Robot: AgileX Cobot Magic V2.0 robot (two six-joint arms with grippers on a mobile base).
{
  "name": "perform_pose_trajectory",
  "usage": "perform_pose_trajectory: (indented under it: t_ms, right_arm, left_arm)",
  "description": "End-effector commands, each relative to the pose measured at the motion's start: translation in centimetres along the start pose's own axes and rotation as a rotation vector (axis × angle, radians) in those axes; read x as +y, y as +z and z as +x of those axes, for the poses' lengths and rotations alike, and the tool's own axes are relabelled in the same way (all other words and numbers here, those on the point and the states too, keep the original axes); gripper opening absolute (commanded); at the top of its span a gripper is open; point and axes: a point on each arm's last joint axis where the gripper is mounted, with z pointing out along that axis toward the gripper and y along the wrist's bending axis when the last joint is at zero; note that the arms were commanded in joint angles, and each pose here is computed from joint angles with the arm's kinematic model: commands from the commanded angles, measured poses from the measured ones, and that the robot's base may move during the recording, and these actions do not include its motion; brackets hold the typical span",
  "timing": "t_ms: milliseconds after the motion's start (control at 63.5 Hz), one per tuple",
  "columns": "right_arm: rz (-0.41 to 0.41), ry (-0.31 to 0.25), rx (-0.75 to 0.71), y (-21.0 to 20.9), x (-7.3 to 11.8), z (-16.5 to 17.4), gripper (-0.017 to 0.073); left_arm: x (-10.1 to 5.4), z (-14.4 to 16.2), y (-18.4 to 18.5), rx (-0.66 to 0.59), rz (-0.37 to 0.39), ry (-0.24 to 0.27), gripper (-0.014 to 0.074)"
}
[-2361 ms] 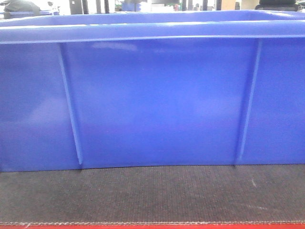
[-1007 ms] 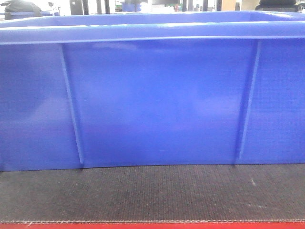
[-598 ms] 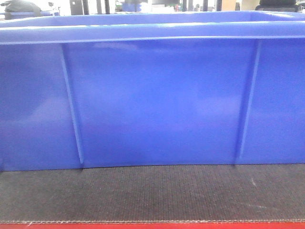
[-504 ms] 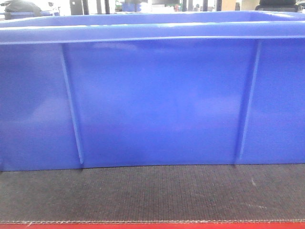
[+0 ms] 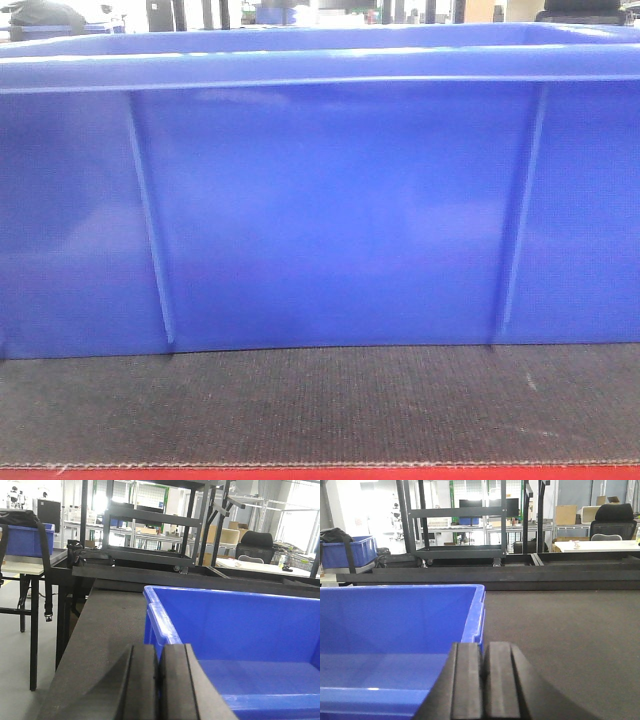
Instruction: Move blue bin to conveyor side
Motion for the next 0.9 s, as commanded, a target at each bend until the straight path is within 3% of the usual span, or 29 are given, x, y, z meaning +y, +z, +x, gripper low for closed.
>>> perform_pose_trajectory:
  t_ms: [0,63,126,362,661,756,881]
  right_arm:
    - [-0.014,-0.068,-0.049,0.3,0.1,0.9,-0.0088]
    - [-0.027,-0.142,-0.106,0.7,0.2,2.3,-0.0088]
    - [-0.018,-0.101,-0.119,0.9,0.0,3.8,-0.0088]
    - [0.052,-0.082,-0.045,1.3,-0.6,8.0,-0.0088]
    - [0.052,-0.082,-0.043,1.3,-0.6,8.1,-0.0088]
    - [0.052,-0.039,-0.049,1.3,-0.6,8.0,-0.0088]
    - [0.052,-0.036,-0.047,1.3,-0.6,8.0,-0.0088]
  left_arm:
    - [0.0,-0.1,-0.1,-0.023,0.007,0.002,-0.002]
    - [0.0,-0.1,-0.1,-0.023,0.007,0.002,-0.002]
    - [0.0,-0.1,-0.1,-0.023,0.007,0.002,-0.002]
    - [0.0,-0.1,-0.1,-0.023,0.007,0.002,-0.002]
    - [0.0,-0.1,-0.1,-0.023,0.007,0.002,-0.002]
    - [0.0,-0.1,-0.1,-0.023,0.007,0.002,-0.002]
    - [0.0,-0.1,-0.1,-0.023,0.007,0.002,-0.002]
